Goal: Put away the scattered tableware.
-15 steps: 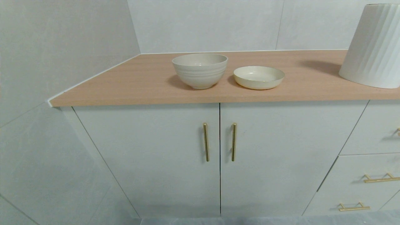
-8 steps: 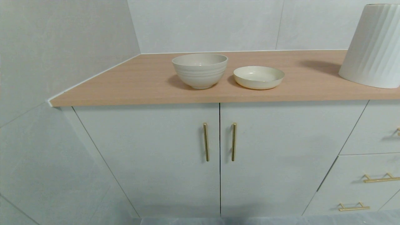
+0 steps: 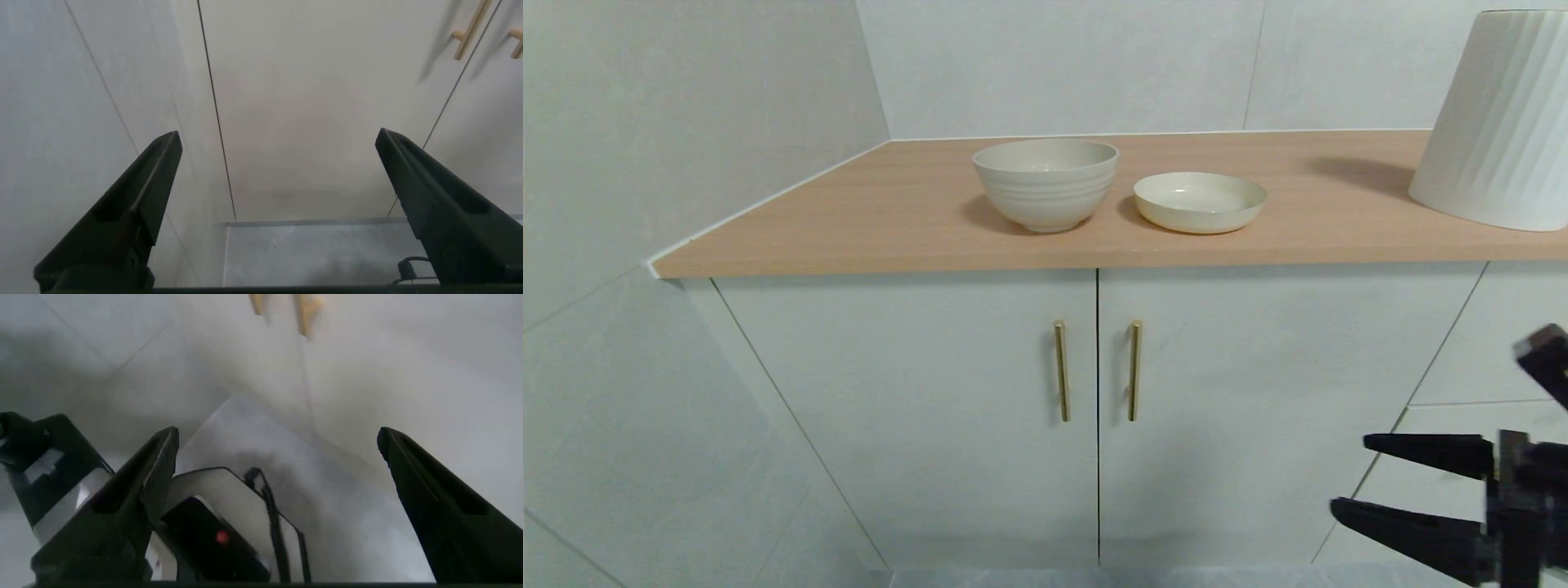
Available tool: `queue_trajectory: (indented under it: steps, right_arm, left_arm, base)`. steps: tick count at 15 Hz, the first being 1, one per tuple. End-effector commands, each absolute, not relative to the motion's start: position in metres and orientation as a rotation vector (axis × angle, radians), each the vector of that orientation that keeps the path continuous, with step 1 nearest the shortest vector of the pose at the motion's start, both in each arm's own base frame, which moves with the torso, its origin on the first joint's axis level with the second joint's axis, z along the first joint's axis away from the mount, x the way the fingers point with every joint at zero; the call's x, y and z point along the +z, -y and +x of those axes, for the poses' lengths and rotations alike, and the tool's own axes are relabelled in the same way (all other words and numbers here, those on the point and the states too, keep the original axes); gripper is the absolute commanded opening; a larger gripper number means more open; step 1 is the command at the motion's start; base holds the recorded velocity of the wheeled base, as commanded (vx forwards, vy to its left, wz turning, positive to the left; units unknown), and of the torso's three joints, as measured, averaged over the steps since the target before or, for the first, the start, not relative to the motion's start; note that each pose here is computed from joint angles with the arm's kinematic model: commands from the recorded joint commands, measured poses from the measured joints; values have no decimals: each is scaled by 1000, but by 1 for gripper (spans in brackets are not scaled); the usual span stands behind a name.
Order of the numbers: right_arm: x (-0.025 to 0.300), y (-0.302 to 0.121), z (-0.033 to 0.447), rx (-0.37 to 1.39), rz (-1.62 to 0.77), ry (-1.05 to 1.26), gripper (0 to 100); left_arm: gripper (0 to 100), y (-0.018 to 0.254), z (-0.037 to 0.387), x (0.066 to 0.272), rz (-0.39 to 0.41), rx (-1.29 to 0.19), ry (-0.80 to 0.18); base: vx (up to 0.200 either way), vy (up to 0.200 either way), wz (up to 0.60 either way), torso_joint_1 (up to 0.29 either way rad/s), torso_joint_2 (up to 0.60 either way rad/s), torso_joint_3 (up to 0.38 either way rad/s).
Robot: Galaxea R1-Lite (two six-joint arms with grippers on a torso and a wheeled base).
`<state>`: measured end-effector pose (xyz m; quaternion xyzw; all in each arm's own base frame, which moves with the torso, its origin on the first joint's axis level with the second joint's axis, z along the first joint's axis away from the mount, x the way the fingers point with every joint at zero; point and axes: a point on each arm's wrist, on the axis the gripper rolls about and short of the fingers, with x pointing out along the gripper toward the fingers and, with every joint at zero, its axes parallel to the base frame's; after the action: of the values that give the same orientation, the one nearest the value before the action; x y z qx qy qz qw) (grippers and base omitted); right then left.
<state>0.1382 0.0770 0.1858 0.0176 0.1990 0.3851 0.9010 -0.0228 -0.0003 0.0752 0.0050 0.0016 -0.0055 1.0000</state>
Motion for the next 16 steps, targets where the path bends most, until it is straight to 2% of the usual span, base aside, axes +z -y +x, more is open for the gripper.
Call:
queue_trajectory:
  steps: [1, 7, 16]
  right_arm:
    - [164, -135, 202, 883, 7, -527, 100]
    - [168, -172, 233, 928, 21, -518, 100]
    - [139, -199, 270, 880, 164, -447, 100]
  left_arm:
    - [100, 0, -23, 75, 9, -11, -5]
    - [100, 0, -23, 75, 9, -12, -5]
    - [100, 0, -23, 75, 11, -11, -3]
  base:
    - [0, 0, 0, 0, 0, 0]
    - [0, 0, 0, 0, 0, 0]
    - [0, 0, 0, 0, 0, 0]
